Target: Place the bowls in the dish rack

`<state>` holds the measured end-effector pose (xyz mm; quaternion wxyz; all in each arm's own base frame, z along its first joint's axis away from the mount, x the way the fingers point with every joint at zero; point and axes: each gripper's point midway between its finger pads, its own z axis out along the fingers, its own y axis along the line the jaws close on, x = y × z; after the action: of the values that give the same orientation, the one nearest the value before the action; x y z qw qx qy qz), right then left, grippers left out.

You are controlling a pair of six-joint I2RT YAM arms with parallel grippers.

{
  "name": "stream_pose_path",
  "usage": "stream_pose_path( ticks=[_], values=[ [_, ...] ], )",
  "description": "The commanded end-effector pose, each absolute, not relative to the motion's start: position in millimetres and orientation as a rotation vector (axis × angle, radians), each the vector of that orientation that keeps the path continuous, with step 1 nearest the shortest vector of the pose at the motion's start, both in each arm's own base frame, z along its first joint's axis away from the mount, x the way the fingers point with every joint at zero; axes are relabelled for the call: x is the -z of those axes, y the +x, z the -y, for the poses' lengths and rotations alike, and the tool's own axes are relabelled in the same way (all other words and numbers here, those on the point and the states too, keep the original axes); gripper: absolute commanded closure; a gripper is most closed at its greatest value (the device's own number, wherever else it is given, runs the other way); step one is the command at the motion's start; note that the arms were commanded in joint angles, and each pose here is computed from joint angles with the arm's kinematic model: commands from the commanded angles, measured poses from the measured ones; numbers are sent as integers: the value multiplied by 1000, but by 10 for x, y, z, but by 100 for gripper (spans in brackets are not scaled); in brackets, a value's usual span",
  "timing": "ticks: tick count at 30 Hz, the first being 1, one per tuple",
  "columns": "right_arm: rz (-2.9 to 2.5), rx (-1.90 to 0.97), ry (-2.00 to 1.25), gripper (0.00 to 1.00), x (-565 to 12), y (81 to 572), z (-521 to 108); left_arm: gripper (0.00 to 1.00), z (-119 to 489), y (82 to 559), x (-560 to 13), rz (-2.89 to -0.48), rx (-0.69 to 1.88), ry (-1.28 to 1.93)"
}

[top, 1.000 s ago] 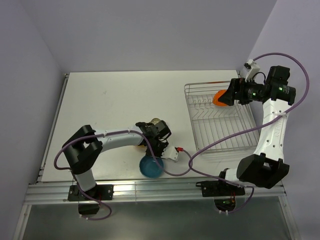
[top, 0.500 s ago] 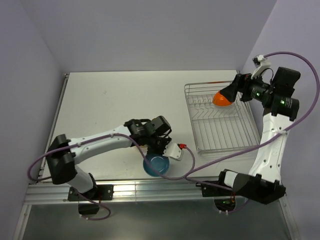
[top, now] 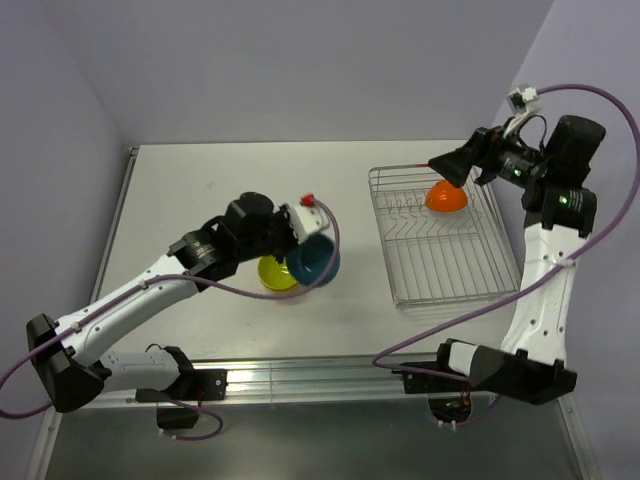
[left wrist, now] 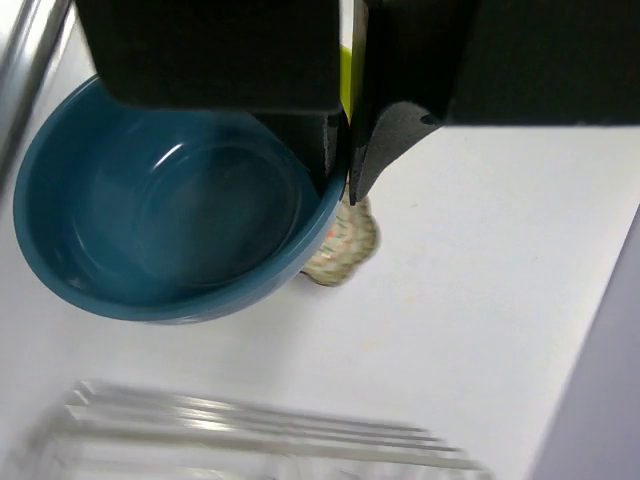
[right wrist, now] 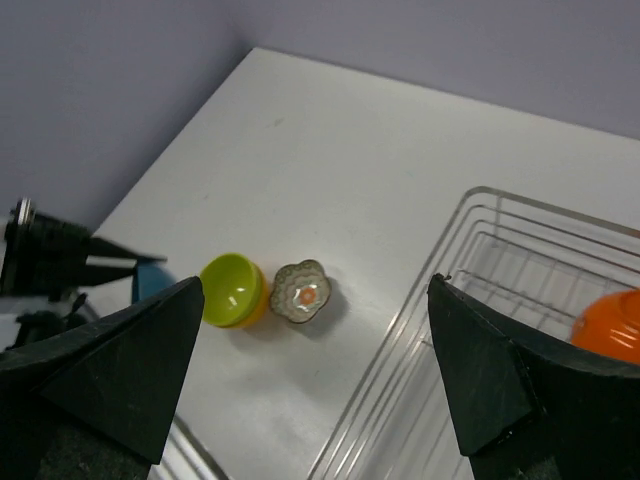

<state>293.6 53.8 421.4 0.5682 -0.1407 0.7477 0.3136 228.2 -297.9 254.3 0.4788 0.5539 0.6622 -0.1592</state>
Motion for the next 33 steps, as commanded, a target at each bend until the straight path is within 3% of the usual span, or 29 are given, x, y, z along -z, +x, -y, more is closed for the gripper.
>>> stream_pose_path(
  ticks=[1,7,17,24,33],
  values=[
    [-1824,-882,-380,0,-4156,2965,-786,100,2807,2804,-3377,-1555,449,850],
    [-1884,-1078,-503,0,-3888,2926,-1354,100,2454,3145,-3701,-1574,583,525],
    [-1973,-1445,-518,0,-3622,2916,-2013,100,2514,3096,-3583,-1748,895,352],
    [-1957,-1506,-550,0,-3649,2789,-2325,100,2604,3078,-3469,-1814,982,312],
    [-2011,-1549,-314,0,-3640,2914,-2508,100,2686,3143,-3314,-1897,1103,178]
  ],
)
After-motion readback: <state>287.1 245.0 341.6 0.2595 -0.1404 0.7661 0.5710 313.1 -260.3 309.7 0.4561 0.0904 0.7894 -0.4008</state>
